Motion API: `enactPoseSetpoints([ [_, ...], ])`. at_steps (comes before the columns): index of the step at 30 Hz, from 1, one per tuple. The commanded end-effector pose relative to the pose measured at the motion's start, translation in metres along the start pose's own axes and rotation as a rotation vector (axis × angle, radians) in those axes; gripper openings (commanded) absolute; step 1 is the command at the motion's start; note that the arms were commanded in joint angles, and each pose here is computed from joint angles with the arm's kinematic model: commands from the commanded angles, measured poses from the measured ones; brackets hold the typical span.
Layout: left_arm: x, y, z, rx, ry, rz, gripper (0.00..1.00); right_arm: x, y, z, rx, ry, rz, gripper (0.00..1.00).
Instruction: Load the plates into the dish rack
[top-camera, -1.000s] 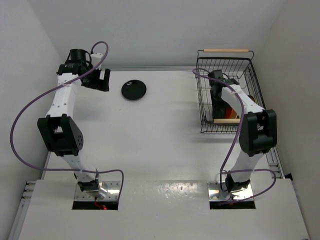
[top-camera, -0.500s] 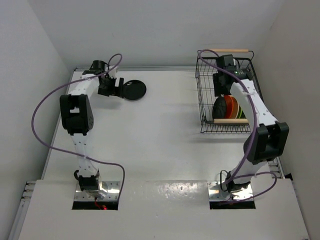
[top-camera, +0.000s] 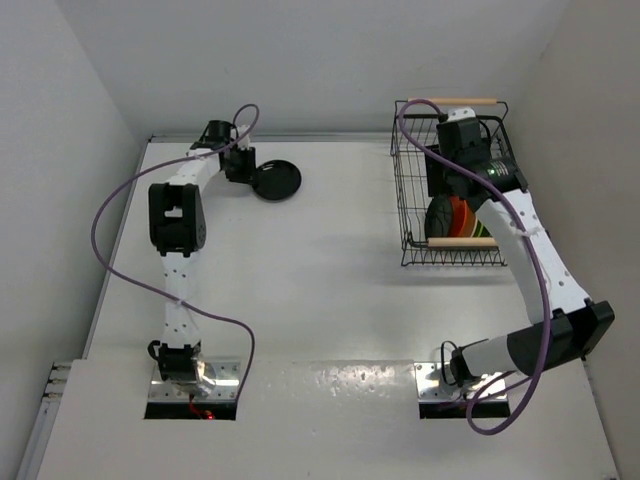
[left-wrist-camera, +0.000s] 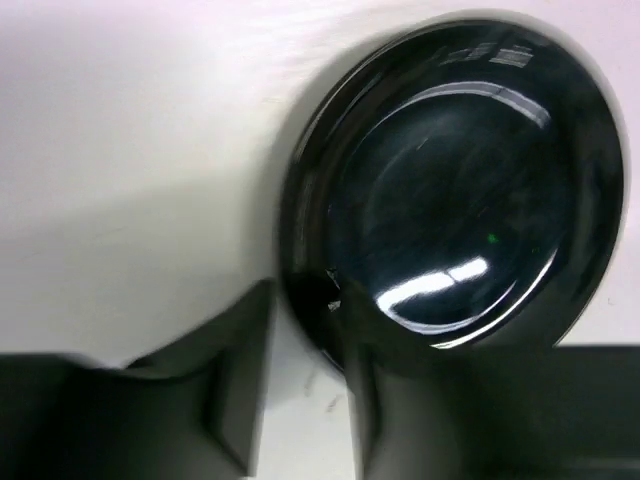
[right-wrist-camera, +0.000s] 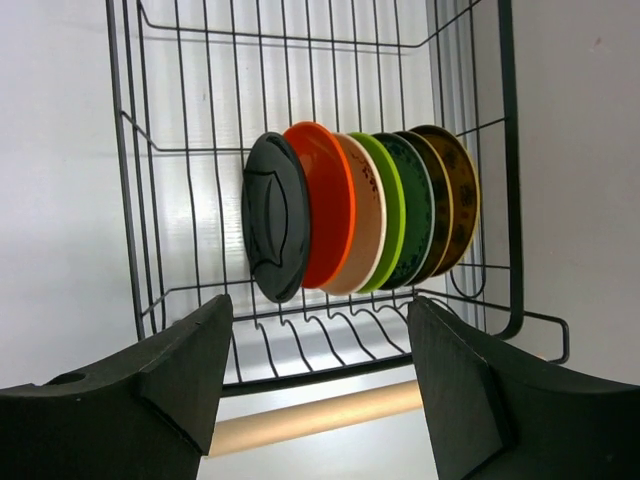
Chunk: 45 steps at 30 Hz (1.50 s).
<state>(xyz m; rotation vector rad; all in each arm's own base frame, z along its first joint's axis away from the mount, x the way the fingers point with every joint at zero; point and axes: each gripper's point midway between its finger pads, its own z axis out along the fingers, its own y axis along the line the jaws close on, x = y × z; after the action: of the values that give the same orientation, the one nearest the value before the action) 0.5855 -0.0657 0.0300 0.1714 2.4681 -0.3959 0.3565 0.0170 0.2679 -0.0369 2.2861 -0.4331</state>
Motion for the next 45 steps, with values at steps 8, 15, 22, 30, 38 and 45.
enactPoseSetpoints([
  [8,0.020,-0.054,-0.023,0.210,0.091,0.039,0.00,-0.021,0.032,-0.028,-0.201,-0.126,0.018,0.73],
  [15,-0.021,-0.148,-0.152,0.528,-0.077,0.306,0.00,-0.026,0.162,-0.065,-0.770,-0.215,-0.041,0.94],
  [22,0.007,-0.229,-0.234,0.717,-0.111,0.500,0.00,-0.036,0.241,-0.067,-1.045,-0.175,0.045,0.98],
  [30,0.028,-0.260,-0.257,0.816,-0.067,0.566,0.00,-0.037,0.280,-0.056,-1.130,-0.112,0.119,0.41],
  [38,-0.010,-0.207,-0.238,0.378,-0.084,0.525,0.73,-0.043,0.236,-0.053,-0.936,-0.206,0.169,0.00],
  [45,-0.054,-0.121,-0.257,-0.074,-0.162,0.416,1.00,-0.070,0.070,-0.027,-0.164,-0.327,0.179,0.00],
])
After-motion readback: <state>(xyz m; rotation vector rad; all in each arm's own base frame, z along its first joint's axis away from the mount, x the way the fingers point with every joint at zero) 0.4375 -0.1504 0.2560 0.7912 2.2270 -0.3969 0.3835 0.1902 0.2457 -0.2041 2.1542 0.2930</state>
